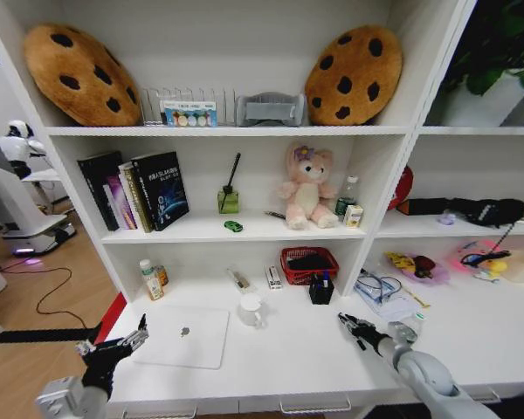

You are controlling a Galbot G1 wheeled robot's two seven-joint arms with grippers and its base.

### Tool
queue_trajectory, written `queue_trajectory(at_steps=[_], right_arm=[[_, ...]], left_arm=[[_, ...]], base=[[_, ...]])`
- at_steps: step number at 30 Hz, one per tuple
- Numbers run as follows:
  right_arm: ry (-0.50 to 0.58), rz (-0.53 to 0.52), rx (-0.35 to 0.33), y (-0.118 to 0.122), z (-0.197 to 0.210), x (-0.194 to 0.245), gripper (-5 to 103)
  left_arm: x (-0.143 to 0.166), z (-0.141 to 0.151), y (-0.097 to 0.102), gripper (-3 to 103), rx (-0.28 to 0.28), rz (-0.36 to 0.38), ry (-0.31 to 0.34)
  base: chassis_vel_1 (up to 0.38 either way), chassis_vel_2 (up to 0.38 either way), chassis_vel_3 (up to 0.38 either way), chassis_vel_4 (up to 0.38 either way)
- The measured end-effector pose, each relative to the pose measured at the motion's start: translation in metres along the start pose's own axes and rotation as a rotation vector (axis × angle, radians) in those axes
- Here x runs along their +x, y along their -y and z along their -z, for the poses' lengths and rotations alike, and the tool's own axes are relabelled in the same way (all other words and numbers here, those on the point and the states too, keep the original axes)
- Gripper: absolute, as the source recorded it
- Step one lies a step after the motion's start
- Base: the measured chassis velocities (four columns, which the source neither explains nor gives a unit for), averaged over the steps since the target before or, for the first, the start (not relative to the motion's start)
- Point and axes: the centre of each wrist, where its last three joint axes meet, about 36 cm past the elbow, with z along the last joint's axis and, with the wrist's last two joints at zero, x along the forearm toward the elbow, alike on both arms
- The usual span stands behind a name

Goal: Organize the objects on the table.

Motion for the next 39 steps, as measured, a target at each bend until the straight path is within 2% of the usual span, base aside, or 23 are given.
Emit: queue_trajectory(at_steps=[2,3,4,15,17,18,21,22,24,25,29,32,34,39], right_arm=[[-0.002,-0.001,0.000,0.000,0.000,0.000,22],[-0.008,-0.005,-0.001,0.000,0.001,0.000,13],[-0.010,-0.009,0.003,0.000,0.002,0.001,12],[0.010,0.000,0.000,-0.008,0.009,0.005,12],[0.158,0.048,0.028,-0.021,0.030,0.012,12],[0.158,0.048,0.028,-0.021,0.030,0.012,12],[0.387,0.087,0.082,-0.033,0.054,0.011,12],[0.387,0.087,0.082,-0.033,0.054,0.011,12],[0.537,0.062,0.106,-0.038,0.066,-0.001,12],[0.537,0.062,0.106,-0.038,0.066,-0.001,12],[0.760,-0.082,0.158,-0.028,0.054,-0.054,12],[0.795,-0.096,0.168,-0.027,0.050,-0.065,12],[0.863,-0.103,0.184,-0.028,0.042,-0.087,12],[0.905,-0.078,0.197,-0.036,0.039,-0.106,12]], left_arm=[[0.000,0.000,0.000,100,0.000,0.000,0.000],[0.000,0.000,0.000,100,0.000,0.000,0.000],[0.000,0.000,0.000,100,0.000,0.000,0.000],[0.000,0.000,0.000,100,0.000,0.000,0.000],[0.000,0.000,0.000,100,0.000,0.000,0.000],[0.000,0.000,0.000,100,0.000,0.000,0.000],[0.000,0.000,0.000,100,0.000,0.000,0.000],[0.000,0.000,0.000,100,0.000,0.000,0.000],[0.000,0.000,0.000,100,0.000,0.000,0.000],[0.000,0.000,0.000,100,0.000,0.000,0.000],[0.000,0.000,0.000,100,0.000,0.000,0.000],[0.000,0.000,0.000,100,0.000,0.000,0.000],[0.000,0.000,0.000,100,0.000,0.000,0.000],[0.000,0.000,0.000,100,0.000,0.000,0.000]], base=[[0.000,0.000,0.000,0.000],[0.000,0.000,0.000,0.000],[0.000,0.000,0.000,0.000],[0.000,0.000,0.000,0.000],[0.000,0.000,0.000,0.000],[0.000,0.000,0.000,0.000],[0.000,0.000,0.000,0.000],[0.000,0.000,0.000,0.000],[0.000,0.000,0.000,0.000],[0.000,0.000,0.000,0.000],[0.000,0.000,0.000,0.000],[0.000,0.000,0.000,0.000],[0.000,0.000,0.000,0.000],[0.000,0.000,0.000,0.000]])
